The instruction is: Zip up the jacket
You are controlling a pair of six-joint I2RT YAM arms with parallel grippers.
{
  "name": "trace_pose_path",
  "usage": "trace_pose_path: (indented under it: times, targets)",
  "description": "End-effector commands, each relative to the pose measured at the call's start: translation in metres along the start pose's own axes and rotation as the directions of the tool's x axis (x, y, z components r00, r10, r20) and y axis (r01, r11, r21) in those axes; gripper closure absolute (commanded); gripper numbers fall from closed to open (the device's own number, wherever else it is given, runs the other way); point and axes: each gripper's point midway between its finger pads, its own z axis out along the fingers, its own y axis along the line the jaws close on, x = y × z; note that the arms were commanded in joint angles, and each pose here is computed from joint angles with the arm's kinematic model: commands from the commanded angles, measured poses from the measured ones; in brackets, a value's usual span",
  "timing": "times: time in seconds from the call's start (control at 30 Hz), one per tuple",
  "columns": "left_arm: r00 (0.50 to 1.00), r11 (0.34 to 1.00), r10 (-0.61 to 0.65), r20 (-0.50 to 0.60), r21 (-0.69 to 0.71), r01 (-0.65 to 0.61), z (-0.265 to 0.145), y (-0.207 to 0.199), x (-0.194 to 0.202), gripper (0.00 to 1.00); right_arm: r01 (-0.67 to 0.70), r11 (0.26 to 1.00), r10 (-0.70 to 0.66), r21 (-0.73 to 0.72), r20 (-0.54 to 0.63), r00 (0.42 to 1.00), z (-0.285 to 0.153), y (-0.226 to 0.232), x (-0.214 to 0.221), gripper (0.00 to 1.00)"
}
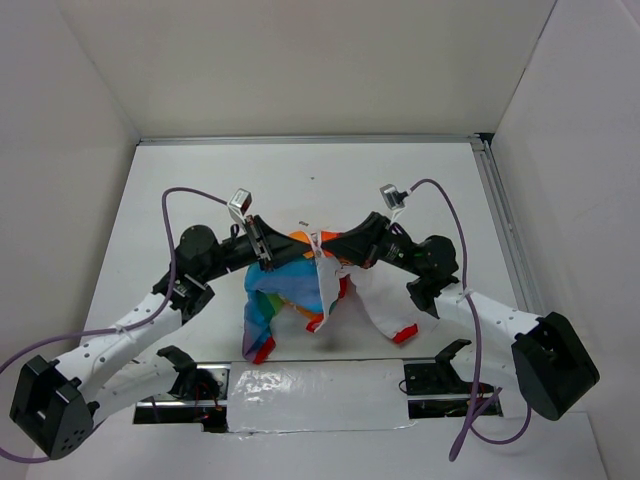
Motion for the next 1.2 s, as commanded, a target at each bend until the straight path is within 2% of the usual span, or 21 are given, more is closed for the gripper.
trace_pose_path:
  times: [0.0,0.17,0.37,0.5,0.77,0.97,1.0,1.17]
  targets:
    - [0.997,0.999,0.005,-0.08,0.034,-0.002,0.002,-0.003,0.012,1.0,0.068,0.993,-0.058,-0.1,0.096,0.994,0.002,0.029,-0.022,1.0]
    - [0.995,1.0,0.006,-0.101,0.016,-0.004,0.006,-0.003,0.012,1.0,0.06,0.99,-0.05,-0.124,0.081,0.995,0.002,0.033,-0.02,1.0]
    - [0.995,0.999,0.017,-0.101,0.037,-0.013,0.005,-0.005,0.013,1.0,0.057,0.996,-0.052,-0.066,0.078,0.996,0.0,0.021,-0.016,1.0]
    - [0.996,0.998,0.04,-0.084,0.05,-0.036,0.0,-0.011,0.013,1.0,0.081,0.996,-0.083,0.024,0.074,0.994,-0.003,0.004,-0.014,1.0]
    - [0.99,0.993,0.099,-0.098,0.077,-0.092,-0.006,-0.017,0.018,1.0,0.1,0.977,-0.127,0.188,0.138,0.982,-0.008,-0.025,-0.022,1.0]
    - [0.982,0.992,0.126,-0.137,0.02,-0.124,0.006,-0.008,0.023,1.0,0.083,0.984,-0.106,0.155,0.144,0.984,0.0,-0.016,-0.021,1.0]
    - [0.983,0.993,0.103,-0.155,-0.037,-0.109,0.009,0.004,0.028,1.0,0.071,0.986,-0.093,0.149,0.146,0.985,0.001,-0.014,-0.022,1.0]
    - [0.979,0.98,0.138,-0.147,-0.123,-0.156,0.018,0.018,0.027,1.0,0.018,0.979,-0.049,0.204,0.144,0.988,0.006,-0.023,-0.026,1.0]
